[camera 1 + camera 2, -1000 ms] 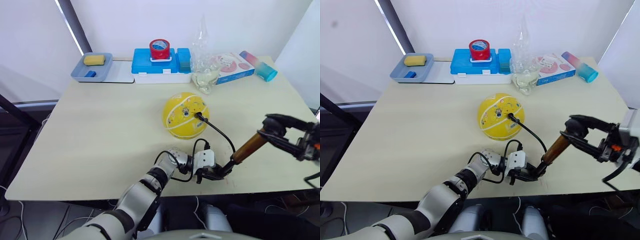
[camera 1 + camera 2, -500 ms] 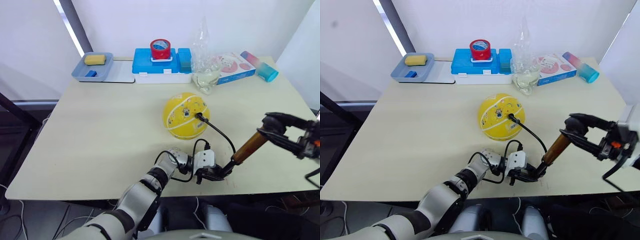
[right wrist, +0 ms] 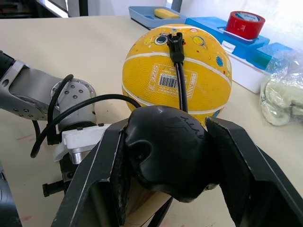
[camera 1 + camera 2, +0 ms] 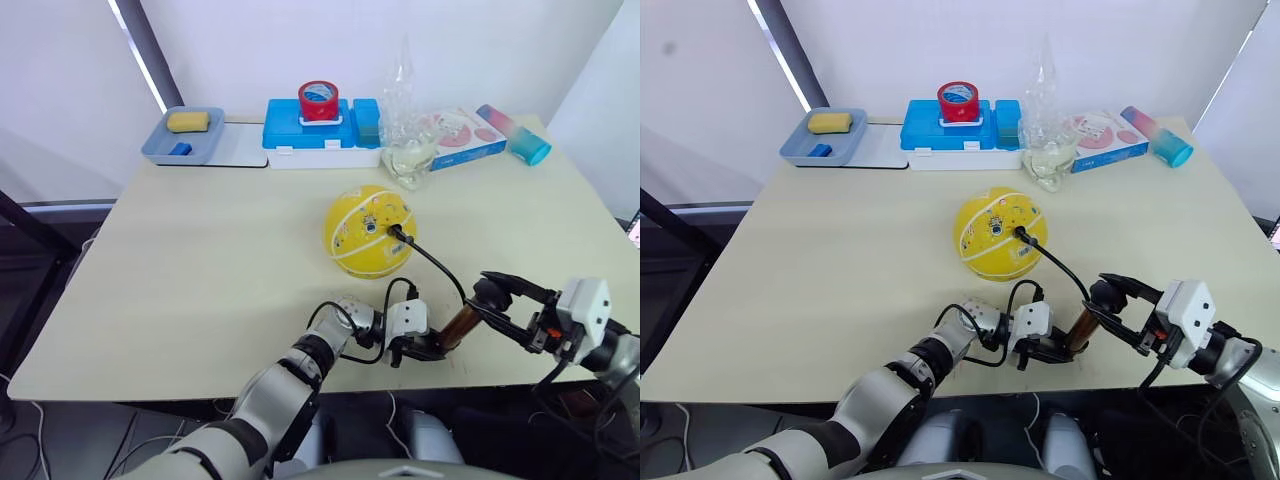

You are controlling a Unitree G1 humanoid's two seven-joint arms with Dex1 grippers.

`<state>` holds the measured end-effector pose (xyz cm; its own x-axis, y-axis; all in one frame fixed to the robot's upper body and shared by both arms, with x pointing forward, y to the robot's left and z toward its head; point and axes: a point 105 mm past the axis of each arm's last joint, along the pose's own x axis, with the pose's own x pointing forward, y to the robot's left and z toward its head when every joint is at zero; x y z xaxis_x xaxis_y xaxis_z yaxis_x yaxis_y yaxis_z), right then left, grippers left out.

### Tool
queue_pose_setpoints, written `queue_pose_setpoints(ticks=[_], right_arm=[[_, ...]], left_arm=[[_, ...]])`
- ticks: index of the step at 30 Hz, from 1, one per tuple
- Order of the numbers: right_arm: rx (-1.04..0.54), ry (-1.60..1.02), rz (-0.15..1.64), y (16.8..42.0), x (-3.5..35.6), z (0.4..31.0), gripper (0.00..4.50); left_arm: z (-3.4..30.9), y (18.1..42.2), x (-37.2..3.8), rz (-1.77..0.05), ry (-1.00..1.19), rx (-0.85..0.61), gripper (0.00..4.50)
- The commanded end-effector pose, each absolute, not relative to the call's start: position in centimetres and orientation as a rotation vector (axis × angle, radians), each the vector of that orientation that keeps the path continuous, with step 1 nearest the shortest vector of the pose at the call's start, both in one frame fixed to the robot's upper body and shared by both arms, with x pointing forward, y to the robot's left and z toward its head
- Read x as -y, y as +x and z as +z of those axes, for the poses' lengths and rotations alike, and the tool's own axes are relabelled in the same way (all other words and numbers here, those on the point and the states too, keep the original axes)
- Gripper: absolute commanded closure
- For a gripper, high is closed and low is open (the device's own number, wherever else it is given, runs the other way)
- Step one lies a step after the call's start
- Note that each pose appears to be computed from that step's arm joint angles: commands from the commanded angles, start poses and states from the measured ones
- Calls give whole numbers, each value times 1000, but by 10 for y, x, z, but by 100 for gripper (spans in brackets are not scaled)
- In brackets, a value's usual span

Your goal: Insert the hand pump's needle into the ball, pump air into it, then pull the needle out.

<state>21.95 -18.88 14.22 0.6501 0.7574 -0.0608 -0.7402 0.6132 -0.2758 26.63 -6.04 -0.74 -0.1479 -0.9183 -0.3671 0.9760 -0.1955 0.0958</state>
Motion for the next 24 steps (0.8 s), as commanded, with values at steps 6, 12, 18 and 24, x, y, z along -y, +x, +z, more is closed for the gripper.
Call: queue_pose_setpoints(ticks=[6,12,18,24], right_arm=[[185,-360,818,216,211,218,258],[258,-353,826,207,213,264,258],[159,-349,860,207,207,254,258],[-34,-325,858,214,207,179,258]], left_arm=[[-26,258,48,-1754,458,-265,340],[-26,258,48,-1753,449,-268,340],[-25,257,50,-1758,444,-261,340],[-23,256,54,-1764,443,-254,340]])
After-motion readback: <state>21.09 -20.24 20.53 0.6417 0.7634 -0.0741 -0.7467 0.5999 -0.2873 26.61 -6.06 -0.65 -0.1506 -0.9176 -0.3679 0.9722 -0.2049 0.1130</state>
